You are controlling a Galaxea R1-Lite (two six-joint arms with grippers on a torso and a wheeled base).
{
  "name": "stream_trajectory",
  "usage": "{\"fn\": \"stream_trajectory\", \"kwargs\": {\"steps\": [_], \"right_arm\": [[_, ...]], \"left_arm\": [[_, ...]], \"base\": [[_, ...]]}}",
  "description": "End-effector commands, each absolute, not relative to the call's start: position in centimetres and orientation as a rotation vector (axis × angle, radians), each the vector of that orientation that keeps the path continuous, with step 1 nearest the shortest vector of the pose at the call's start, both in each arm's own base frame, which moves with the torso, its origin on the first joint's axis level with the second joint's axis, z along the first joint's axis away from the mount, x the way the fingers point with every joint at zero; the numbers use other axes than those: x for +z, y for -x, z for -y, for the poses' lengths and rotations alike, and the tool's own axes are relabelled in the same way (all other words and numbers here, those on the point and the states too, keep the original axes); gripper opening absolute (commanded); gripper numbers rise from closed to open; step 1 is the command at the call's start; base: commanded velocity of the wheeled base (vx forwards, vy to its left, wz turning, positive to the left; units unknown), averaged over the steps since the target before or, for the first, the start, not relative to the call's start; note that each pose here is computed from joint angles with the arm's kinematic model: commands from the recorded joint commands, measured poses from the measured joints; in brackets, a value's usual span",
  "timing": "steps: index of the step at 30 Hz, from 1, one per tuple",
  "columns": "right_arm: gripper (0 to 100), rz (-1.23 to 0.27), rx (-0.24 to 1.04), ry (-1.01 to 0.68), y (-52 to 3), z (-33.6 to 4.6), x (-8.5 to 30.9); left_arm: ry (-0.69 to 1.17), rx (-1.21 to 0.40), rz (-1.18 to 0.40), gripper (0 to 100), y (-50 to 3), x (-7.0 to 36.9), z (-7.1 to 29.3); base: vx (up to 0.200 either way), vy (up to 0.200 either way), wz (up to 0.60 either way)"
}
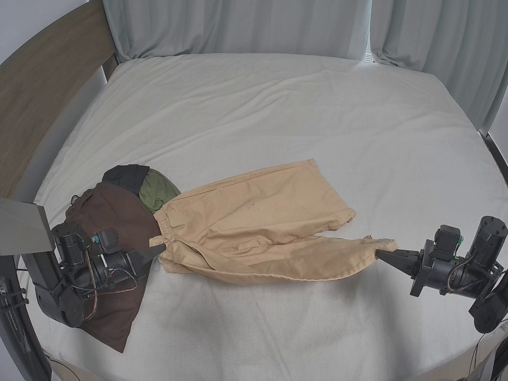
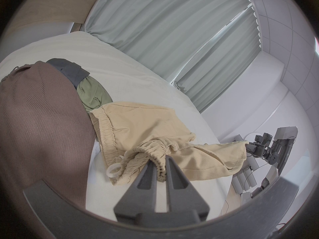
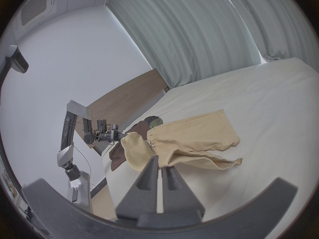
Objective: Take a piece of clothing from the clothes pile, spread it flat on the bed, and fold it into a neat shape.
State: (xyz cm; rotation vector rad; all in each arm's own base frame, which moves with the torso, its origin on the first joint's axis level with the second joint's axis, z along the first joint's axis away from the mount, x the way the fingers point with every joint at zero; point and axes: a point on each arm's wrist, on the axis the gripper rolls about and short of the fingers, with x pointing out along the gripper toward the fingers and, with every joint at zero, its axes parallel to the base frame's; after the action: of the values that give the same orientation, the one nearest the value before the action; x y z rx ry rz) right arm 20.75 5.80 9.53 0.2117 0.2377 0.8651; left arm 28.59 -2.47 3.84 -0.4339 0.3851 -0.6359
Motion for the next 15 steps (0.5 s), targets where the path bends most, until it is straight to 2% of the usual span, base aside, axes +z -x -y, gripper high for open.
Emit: {"fn": "stream_trajectory", "kwargs": {"steps": [1, 15], "right_arm": [[0, -0.222, 0.870, -0.209, -20.5, -5.7, 9.9], [0, -0.170, 0.867, -0.230, -22.0, -6.1, 11.0]], "left_arm": [[0.434, -0.636, -0.386, 0, -28.6, 3.8, 2.5], [0.426, -0.628, -0.343, 0, -28.9, 4.8, 2.0]], "base": [[0.000, 0.000, 0.00], [0.000, 0.000, 0.00]]}}
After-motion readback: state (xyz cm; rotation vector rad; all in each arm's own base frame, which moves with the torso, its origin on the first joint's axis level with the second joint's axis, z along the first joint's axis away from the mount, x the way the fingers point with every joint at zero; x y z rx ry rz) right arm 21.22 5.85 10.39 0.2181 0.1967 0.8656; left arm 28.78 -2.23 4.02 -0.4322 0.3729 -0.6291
